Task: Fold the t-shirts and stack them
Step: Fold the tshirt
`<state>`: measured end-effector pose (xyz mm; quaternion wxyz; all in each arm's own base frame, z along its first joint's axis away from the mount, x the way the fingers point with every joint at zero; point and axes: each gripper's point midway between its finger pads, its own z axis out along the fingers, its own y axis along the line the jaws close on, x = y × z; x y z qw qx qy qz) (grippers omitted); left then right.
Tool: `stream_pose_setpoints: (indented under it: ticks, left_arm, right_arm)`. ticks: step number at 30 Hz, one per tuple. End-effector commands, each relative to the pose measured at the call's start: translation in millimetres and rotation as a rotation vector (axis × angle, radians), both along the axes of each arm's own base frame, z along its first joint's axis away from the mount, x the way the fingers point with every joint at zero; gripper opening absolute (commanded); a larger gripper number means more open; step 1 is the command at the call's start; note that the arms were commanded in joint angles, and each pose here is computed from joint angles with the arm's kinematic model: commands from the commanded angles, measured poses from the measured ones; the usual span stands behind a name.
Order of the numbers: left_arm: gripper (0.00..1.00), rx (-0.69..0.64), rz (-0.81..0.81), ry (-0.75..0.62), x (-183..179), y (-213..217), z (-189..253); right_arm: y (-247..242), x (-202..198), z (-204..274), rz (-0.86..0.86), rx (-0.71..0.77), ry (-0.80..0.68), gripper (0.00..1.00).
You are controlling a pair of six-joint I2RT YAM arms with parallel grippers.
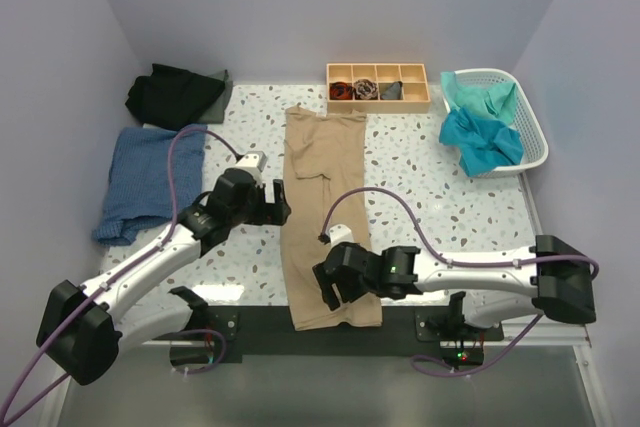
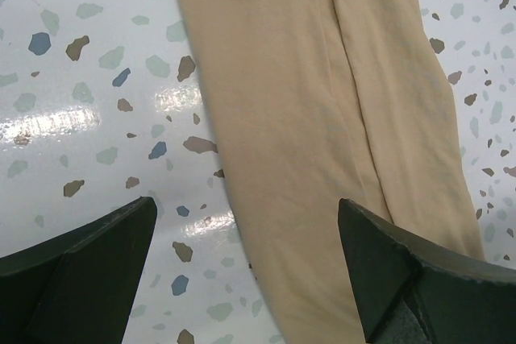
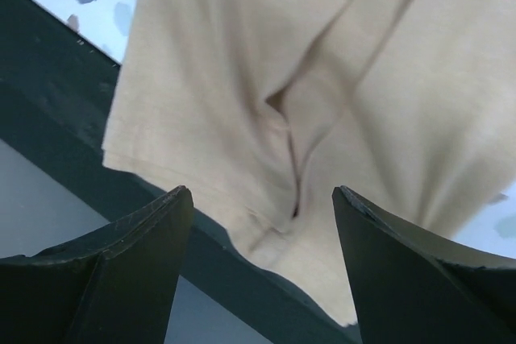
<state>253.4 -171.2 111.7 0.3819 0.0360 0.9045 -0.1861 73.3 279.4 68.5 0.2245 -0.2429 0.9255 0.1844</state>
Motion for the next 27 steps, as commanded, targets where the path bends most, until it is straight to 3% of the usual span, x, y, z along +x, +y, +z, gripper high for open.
stream_pose_setpoints:
  ticks: [1,12,21,27]
  left_arm:
    - [1.00,-0.018,-0.007,-0.021,-0.1,-4.0,6.6]
    - [1.00,-0.008,-0.016,0.004,-5.1,-4.6,-1.0]
    - [1.00,-0.006,-0.008,-0.006,-6.9,-2.5,1.1]
    - [1.00,-0.008,-0.007,0.008,-11.0,-2.2,-1.2]
  right_arm:
    - [33.3,-13.9,-1.1,0.058,0.121,0.073,0.71]
    - [33.9,-34.0,-18.0,0.079,0.133,0.184,0.56]
    - [26.0,-25.0,-15.1,0.049,0.101,0.128,0.51]
    - [35.4,-44.7,-32.5,0.114,0.059,0.202,0.54]
